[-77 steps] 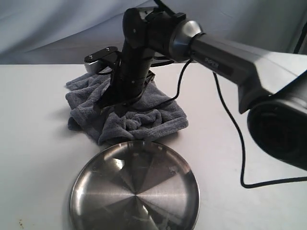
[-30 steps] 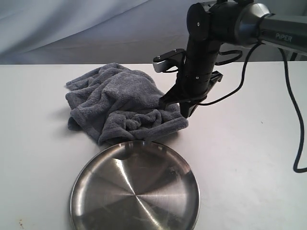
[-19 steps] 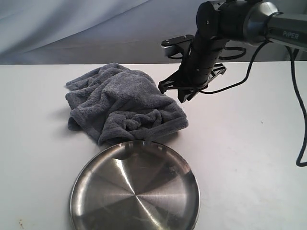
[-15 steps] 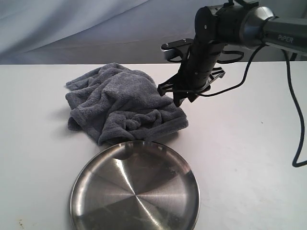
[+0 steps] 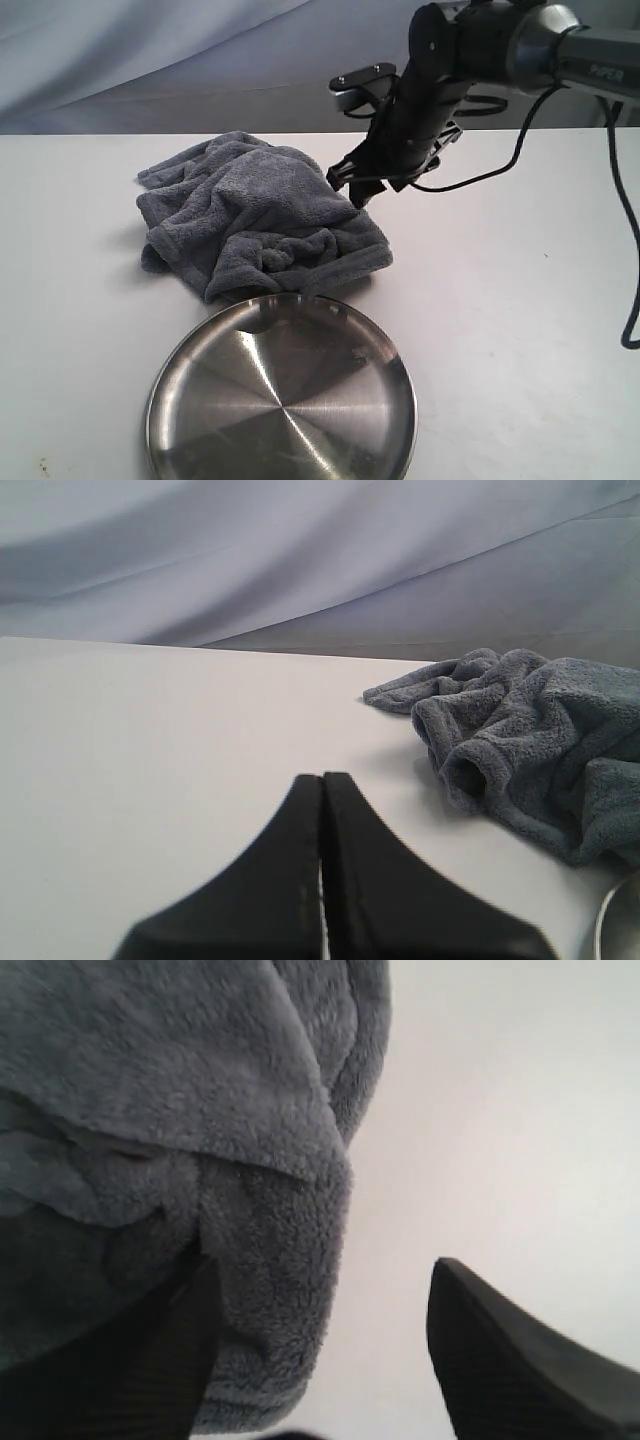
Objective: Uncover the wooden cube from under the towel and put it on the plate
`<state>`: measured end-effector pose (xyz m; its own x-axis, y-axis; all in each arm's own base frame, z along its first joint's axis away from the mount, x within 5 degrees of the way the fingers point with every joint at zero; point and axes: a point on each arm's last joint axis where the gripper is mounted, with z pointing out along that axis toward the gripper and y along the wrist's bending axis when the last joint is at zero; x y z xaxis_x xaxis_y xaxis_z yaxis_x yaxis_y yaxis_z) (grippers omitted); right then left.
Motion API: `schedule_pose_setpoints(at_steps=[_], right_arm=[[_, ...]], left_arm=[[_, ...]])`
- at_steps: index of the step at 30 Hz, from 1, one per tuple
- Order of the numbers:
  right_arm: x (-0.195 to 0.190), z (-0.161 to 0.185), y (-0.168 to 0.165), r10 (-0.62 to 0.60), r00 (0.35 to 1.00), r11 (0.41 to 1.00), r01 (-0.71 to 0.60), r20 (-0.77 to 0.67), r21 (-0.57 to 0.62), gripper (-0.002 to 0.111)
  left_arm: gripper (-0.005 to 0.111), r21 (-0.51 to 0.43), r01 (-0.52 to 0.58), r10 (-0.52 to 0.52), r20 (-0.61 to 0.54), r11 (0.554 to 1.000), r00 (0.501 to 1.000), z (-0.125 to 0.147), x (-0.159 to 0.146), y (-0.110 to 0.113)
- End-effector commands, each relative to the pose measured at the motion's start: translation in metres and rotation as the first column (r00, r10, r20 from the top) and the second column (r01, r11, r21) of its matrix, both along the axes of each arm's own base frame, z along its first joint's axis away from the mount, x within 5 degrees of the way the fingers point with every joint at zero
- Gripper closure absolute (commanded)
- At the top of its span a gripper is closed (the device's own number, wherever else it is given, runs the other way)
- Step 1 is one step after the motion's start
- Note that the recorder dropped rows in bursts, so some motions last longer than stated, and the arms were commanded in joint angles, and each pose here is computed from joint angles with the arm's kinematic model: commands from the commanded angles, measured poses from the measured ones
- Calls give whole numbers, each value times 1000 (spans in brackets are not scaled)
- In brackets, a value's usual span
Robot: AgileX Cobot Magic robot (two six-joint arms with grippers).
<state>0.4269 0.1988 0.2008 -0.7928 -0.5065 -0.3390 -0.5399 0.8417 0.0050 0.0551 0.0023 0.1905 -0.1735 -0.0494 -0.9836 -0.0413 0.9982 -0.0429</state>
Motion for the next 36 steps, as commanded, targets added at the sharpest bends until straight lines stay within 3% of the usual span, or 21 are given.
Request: schedule_pose_setpoints(at_steps=[1,4,7,12,17,25,32,36], right_arm=[[-13,33,17,206,972,978,-210,109,22,51],[-29,44,46,365,912,929,-370,187,-10,51],[-44,47,78,440,862,892,-452,252,-15,50],[-71,40,127,524,789,837,-547,322,-22,35],[-97,6,170,675,663,732,-658,325,-177,30],[-88,-50,174,755,610,654,-679,241,-334,30],[-84,-61,171,796,568,597,-682,208,-423,31],[-83,-62,171,805,556,583,-681,205,-443,38]], left_arm=[[107,-7,0,0,2,1000,1000,-1,0,0],[107,-7,0,0,2,1000,1000,-1,0,0],[107,-7,0,0,2,1000,1000,-1,0,0],[107,-7,0,0,2,1000,1000,-1,0,0],[107,-7,0,0,2,1000,1000,-1,0,0],[107,-7,0,0,2,1000,1000,-1,0,0],[107,-7,0,0,2,1000,1000,-1,0,0],[107,-7,0,0,2,1000,1000,-1,0,0]])
